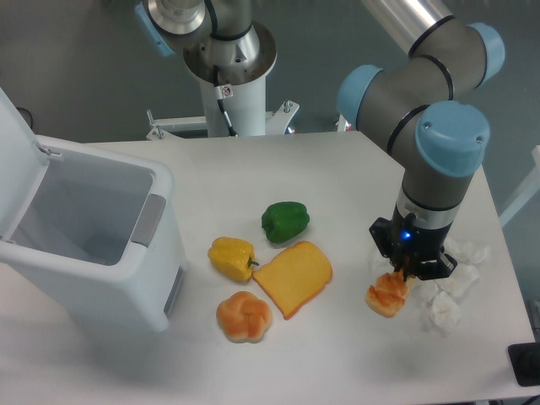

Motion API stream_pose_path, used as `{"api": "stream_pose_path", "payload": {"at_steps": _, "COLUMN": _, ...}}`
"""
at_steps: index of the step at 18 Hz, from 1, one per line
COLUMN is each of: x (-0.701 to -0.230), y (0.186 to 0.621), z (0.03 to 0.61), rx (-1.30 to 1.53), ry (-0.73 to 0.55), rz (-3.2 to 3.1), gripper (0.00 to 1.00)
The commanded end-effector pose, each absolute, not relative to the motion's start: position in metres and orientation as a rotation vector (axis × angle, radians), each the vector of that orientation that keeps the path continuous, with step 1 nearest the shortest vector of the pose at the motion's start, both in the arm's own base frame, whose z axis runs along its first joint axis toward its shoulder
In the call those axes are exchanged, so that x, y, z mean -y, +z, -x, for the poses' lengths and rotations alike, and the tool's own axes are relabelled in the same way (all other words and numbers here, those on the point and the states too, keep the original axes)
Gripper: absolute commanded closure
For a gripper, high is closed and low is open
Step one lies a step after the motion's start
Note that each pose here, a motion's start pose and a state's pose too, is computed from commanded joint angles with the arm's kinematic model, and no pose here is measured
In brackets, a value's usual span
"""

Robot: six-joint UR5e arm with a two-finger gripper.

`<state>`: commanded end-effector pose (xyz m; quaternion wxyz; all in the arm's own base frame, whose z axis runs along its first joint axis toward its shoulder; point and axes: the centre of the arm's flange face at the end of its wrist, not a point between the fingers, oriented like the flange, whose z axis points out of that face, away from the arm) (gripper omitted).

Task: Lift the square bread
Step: 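Hold the bread roll raised beside the tissues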

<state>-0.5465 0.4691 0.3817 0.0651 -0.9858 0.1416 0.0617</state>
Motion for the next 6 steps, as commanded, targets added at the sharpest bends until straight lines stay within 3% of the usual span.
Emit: {"api": "stream_pose_path", "payload": {"at_steps": 6, "x": -0.4667, "y": 0.3820, "z": 0.5468, "rx": -0.428, "ry": 0.182, "rz": 2.977, "gripper": 0.87}}
